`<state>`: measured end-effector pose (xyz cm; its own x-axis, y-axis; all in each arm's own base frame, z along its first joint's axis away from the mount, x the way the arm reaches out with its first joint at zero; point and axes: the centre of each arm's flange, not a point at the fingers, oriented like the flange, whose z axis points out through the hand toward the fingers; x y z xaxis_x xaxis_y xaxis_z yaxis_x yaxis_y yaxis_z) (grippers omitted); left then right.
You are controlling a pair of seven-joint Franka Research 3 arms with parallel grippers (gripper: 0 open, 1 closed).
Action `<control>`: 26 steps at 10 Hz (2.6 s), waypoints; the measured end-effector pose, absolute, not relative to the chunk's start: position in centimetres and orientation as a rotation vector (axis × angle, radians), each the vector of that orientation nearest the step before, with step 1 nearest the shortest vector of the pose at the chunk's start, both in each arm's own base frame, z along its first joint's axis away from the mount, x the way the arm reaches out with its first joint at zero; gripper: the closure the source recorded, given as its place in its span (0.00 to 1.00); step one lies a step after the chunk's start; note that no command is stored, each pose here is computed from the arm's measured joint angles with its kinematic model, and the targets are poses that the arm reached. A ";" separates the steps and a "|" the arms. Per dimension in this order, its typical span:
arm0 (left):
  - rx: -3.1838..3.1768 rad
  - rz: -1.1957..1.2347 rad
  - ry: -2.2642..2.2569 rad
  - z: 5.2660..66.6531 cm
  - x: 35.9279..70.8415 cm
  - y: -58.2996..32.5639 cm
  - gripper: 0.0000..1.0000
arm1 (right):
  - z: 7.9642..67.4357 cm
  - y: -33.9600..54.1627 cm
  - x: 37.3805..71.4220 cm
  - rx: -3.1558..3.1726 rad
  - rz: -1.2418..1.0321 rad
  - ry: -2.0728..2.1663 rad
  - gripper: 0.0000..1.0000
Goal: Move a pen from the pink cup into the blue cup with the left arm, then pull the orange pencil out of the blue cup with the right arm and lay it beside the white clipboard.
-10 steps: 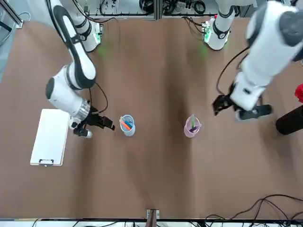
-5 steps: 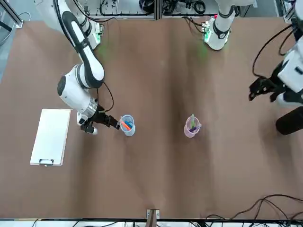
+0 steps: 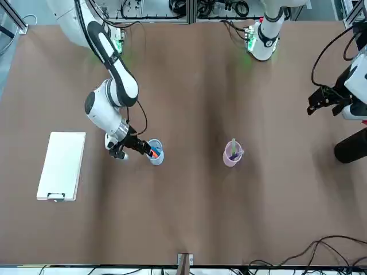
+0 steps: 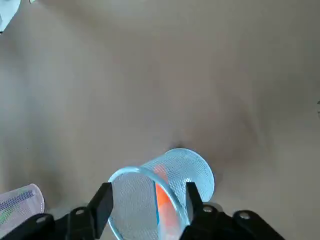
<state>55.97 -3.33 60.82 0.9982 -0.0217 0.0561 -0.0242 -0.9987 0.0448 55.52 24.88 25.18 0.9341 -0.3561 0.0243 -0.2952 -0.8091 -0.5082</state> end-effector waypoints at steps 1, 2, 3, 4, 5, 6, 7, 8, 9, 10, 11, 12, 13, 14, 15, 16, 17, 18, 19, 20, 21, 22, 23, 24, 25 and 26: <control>3.095 0.082 -0.028 60.8 55.9 -3.4 0.01 | 25.0 24.8 55.4 -2.578 -0.156 0.467 0.34; 3.095 0.075 -0.014 60.6 55.8 -3.6 0.00 | 24.6 24.7 55.1 -2.584 -0.145 0.469 0.35; 3.095 0.070 -0.007 60.4 55.8 -3.7 0.00 | 24.0 24.5 54.7 -2.592 -0.132 0.473 0.36; 3.095 0.066 -0.010 60.3 55.7 -3.9 0.01 | 23.7 24.3 54.5 -2.597 -0.124 0.476 0.37; 3.095 0.062 -0.017 60.2 55.7 -4.2 0.01 | 23.7 24.3 54.4 -2.597 -0.123 0.477 0.39; 3.097 0.060 -0.019 60.1 55.7 -4.3 0.01 | 23.7 24.3 54.4 -2.597 -0.122 0.476 0.39; 3.099 0.059 -0.020 60.1 55.7 -4.2 0.01 | 23.9 24.4 54.4 -2.595 -0.113 0.470 0.40; 3.101 0.058 -0.020 60.0 55.7 -4.2 0.01 | 24.4 24.5 54.3 -2.591 -0.099 0.460 0.41; 3.101 0.055 -0.019 60.0 55.7 -4.2 0.01 | 25.0 24.6 54.3 -2.587 -0.097 0.453 0.42; 3.101 0.055 -0.019 60.0 55.7 -4.2 0.01 | 25.3 24.7 54.3 -2.585 -0.099 0.449 0.44; 3.101 0.054 -0.019 59.9 55.7 -4.2 0.01 | 25.4 24.7 54.3 -2.584 -0.098 0.449 0.47; 3.101 0.054 -0.019 59.9 55.7 -4.2 0.01 | 25.3 24.6 54.3 -2.584 -0.097 0.449 0.52; 3.101 0.052 -0.018 59.9 55.7 -4.2 0.01 | 25.3 24.6 54.3 -2.585 -0.096 0.450 0.56; 3.101 0.051 -0.019 59.8 55.7 -4.2 0.01 | 25.3 24.6 54.3 -2.585 -0.094 0.450 0.59; 3.101 0.049 -0.019 59.8 55.6 -4.2 0.01 | 25.3 24.6 54.3 -2.585 -0.092 0.451 0.60; 3.101 0.045 -0.016 59.7 55.6 -4.3 0.01 | 25.3 24.5 54.3 -2.585 -0.091 0.451 0.63; 3.102 0.042 -0.013 59.6 55.6 -4.5 0.01 | 25.2 24.5 54.3 -2.585 -0.086 0.452 0.63; 3.102 0.041 -0.013 59.5 55.6 -4.5 0.01 | 25.2 24.4 54.3 -2.584 -0.082 0.453 0.63; 3.102 0.039 -0.013 59.5 55.6 -4.5 0.01 | 25.2 24.3 54.4 -2.584 -0.079 0.454 0.63; 3.102 0.038 -0.013 59.4 55.6 -4.5 0.01 | 25.4 24.2 54.4 -2.583 -0.079 0.454 0.63; 3.102 0.037 -0.013 59.4 55.6 -4.5 0.01 | 25.5 24.0 54.5 -2.581 -0.077 0.455 0.63; 3.102 0.036 -0.012 59.4 55.6 -4.5 0.01 | 25.7 23.9 54.5 -2.580 -0.076 0.456 0.63; 3.102 0.035 -0.012 59.4 55.6 -4.5 0.01 | 25.7 23.9 54.6 -2.580 -0.076 0.455 0.65; 3.102 0.035 -0.012 59.3 55.6 -4.5 0.00 | 25.7 23.9 54.5 -2.580 -0.075 0.455 0.67; 3.102 0.035 -0.012 59.3 55.6 -4.6 0.01 | 25.7 23.9 54.5 -2.580 -0.075 0.454 0.68; 3.102 0.035 -0.011 59.3 55.6 -4.6 0.01 | 25.7 23.9 54.5 -2.580 -0.075 0.453 0.69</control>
<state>55.57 -4.60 59.34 0.9997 -0.0066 0.0225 -0.0075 -0.9992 0.0392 54.53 23.86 25.70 0.9426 -0.3323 -0.0335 -0.3038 -0.8116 -0.4990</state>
